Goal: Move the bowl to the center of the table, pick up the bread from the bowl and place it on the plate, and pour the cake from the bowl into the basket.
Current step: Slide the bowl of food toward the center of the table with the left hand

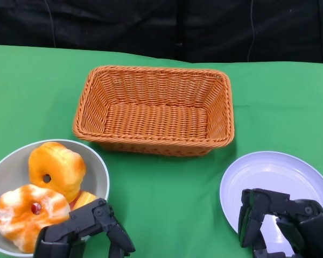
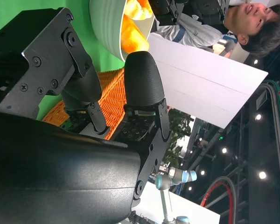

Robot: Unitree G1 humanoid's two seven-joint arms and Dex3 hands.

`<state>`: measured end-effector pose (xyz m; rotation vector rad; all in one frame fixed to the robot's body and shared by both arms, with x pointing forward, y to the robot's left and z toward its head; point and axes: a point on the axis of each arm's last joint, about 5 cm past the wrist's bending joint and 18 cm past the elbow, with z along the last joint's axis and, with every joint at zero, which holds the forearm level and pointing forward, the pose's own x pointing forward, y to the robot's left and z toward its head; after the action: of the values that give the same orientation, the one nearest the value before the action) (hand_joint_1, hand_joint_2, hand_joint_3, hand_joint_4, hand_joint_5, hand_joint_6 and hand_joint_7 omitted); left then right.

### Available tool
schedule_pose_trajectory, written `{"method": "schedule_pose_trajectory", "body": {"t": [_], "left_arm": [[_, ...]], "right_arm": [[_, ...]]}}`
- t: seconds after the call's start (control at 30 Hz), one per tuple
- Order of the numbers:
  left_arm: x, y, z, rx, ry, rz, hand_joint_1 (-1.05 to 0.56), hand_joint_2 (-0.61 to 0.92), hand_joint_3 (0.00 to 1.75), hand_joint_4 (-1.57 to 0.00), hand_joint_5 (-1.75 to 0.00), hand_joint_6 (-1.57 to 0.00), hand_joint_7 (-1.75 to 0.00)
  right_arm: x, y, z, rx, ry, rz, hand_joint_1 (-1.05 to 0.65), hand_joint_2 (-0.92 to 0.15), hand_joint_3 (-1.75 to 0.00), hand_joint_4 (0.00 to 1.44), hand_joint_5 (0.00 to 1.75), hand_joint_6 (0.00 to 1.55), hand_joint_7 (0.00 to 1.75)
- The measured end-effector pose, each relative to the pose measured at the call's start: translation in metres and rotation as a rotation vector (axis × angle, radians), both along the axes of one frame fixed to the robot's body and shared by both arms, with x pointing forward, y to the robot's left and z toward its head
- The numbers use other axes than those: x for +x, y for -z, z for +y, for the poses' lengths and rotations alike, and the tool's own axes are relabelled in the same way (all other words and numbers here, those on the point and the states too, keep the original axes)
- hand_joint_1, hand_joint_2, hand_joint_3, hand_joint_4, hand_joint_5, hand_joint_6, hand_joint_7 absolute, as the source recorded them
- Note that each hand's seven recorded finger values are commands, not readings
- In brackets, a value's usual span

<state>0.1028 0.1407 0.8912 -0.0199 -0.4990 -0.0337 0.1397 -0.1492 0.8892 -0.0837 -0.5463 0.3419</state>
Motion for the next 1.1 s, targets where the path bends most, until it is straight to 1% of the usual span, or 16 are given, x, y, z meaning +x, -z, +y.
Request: {"method": "schedule_pose_trajectory", "body": {"t": [0.13, 0.33, 0.67, 0.73, 0.77, 0.8, 0.87, 0.97, 1.0, 1.03, 1.07, 1.1], "left_arm": [[0.000, 0.000, 0.001, 0.005, -0.003, 0.000, 0.03, 0.35, 1.61, -0.88, -1.71, -0.85, -1.53], [0.000, 0.000, 0.001, 0.005, -0.004, 0.000, 0.02, 0.35, 1.60, -0.88, -1.71, -0.85, -1.52], [0.000, -0.001, 0.004, 0.007, -0.026, 0.000, 0.06, 0.43, 1.51, -0.85, -1.73, -0.82, -1.52], [0.000, -0.002, 0.004, 0.006, -0.029, -0.004, 0.07, 0.46, 1.44, -0.81, -1.71, -0.79, -1.49], [0.000, -0.003, 0.004, 0.004, -0.030, -0.009, 0.06, 0.49, 1.36, -0.78, -1.66, -0.77, -1.44], [0.000, -0.004, 0.005, -0.005, -0.032, -0.014, 0.06, 0.51, 1.31, -0.77, -1.63, -0.76, -1.40], [0.001, -0.005, 0.005, -0.020, -0.036, -0.026, 0.06, 0.53, 1.27, -0.77, -1.61, -0.76, -1.37], [0.001, -0.006, 0.005, -0.040, -0.041, -0.029, 0.06, 0.53, 1.25, -0.76, -1.60, -0.76, -1.36], [0.001, -0.006, 0.005, -0.041, -0.041, -0.029, 0.01, 0.54, 1.19, -0.74, -1.56, -0.72, -1.31], [0.001, -0.006, 0.006, -0.044, -0.044, -0.031, -0.09, 0.59, 0.99, -0.69, -1.45, -0.67, -1.18], [0.001, -0.008, 0.007, -0.049, -0.055, -0.042, -0.16, 0.65, 0.81, -0.65, -1.39, -0.63, -1.08], [0.001, -0.011, 0.009, -0.052, -0.067, -0.059, -0.18, 0.68, 0.75, -0.64, -1.36, -0.62, -1.05]], "right_arm": [[0.000, 0.000, 0.000, 0.000, -0.001, 0.001, 0.30, -0.28, -1.75, 0.93, 1.75, 0.84, 1.59], [0.000, 0.000, 0.000, 0.000, -0.001, 0.001, 0.30, -0.28, -1.75, 0.93, 1.75, 0.84, 1.59], [0.000, 0.000, 0.001, 0.000, -0.016, 0.002, 0.29, -0.27, -1.75, 0.94, 1.75, 0.84, 1.59], [0.000, 0.000, 0.001, 0.000, -0.016, 0.002, 0.29, -0.27, -1.75, 0.93, 1.75, 0.83, 1.59], [0.000, 0.000, 0.001, 0.000, -0.016, 0.002, 0.29, -0.27, -1.75, 0.93, 1.75, 0.83, 1.59], [0.000, 0.000, 0.001, -0.001, -0.016, 0.002, 0.29, -0.27, -1.75, 0.93, 1.75, 0.83, 1.59], [0.000, 0.000, 0.000, -0.001, -0.016, 0.003, 0.29, -0.27, -1.75, 0.93, 1.75, 0.83, 1.59], [0.000, 0.000, 0.000, 0.000, -0.016, 0.003, 0.29, -0.27, -1.75, 0.93, 1.75, 0.83, 1.59], [0.000, 0.000, 0.000, 0.000, -0.016, 0.003, 0.29, -0.27, -1.75, 0.93, 1.75, 0.83, 1.60], [0.000, 0.000, 0.000, 0.001, -0.016, 0.003, 0.29, -0.27, -1.75, 0.93, 1.75, 0.83, 1.60], [0.000, 0.000, 0.000, 0.000, -0.015, 0.003, 0.29, -0.27, -1.75, 0.93, 1.75, 0.83, 1.60], [0.000, 0.000, 0.000, 0.000, -0.015, 0.003, 0.29, -0.27, -1.75, 0.93, 1.75, 0.83, 1.60]]}}
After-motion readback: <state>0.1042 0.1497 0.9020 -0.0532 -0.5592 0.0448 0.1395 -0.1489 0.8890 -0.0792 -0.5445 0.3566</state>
